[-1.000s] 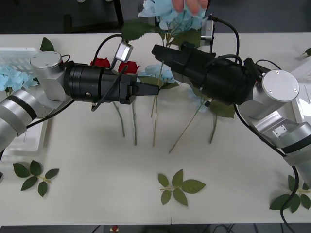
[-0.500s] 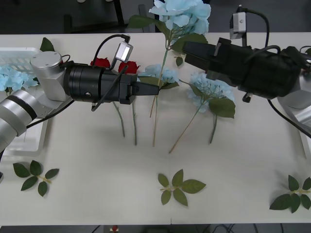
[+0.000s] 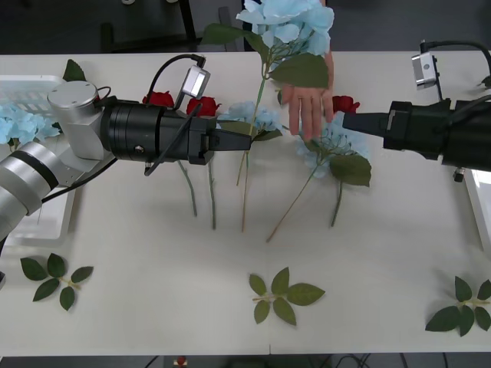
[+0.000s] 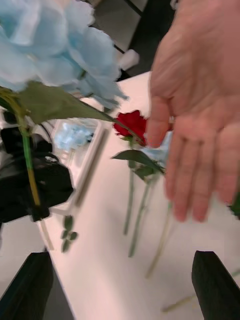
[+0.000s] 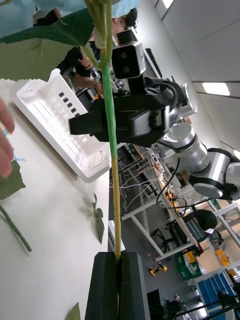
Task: Place the red flowers into the right box and the blue flowers into the left box. If a person shows an open palm, hand one flower to the person first, then continue sorting.
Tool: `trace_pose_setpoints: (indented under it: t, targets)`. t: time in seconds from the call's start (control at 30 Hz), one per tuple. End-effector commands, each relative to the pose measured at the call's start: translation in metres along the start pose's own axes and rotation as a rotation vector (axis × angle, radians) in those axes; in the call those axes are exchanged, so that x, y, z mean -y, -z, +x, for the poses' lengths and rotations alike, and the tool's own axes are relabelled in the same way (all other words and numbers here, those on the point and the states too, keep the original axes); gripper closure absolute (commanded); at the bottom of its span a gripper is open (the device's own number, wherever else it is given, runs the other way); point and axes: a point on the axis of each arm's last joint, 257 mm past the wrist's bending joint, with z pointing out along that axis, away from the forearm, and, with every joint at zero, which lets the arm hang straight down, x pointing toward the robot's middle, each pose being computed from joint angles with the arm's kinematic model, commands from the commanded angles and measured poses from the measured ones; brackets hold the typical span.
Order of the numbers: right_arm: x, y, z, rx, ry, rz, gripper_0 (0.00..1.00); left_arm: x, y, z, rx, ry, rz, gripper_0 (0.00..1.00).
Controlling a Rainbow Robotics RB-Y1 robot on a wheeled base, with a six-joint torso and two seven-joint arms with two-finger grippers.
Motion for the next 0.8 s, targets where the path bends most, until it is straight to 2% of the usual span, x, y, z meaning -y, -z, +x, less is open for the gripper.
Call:
trace_pose_setpoints:
  t: [0.03, 0.27, 0.5, 0.8]
  targets:
    - [0.026, 0.005, -0.001, -0.019, 0.092, 0.131, 0.19, 0.013, -0.006, -0.014, 0.027, -0.019, 0.035, 1.00]
    - [0.060, -0.005, 0.030, -0.093, 0.091, 0.259, 0.19, 0.012, -0.005, -0.014, 0.029, -0.018, 0.033, 1.00]
    - [0.113, 0.003, 0.044, -0.152, 0.210, 0.470, 0.20, 0.012, -0.003, -0.015, 0.030, -0.018, 0.032, 1.00]
    - [0.156, 0.041, 0.001, -0.070, 0.223, 0.691, 0.19, 0.012, -0.003, -0.015, 0.030, -0.018, 0.032, 1.00]
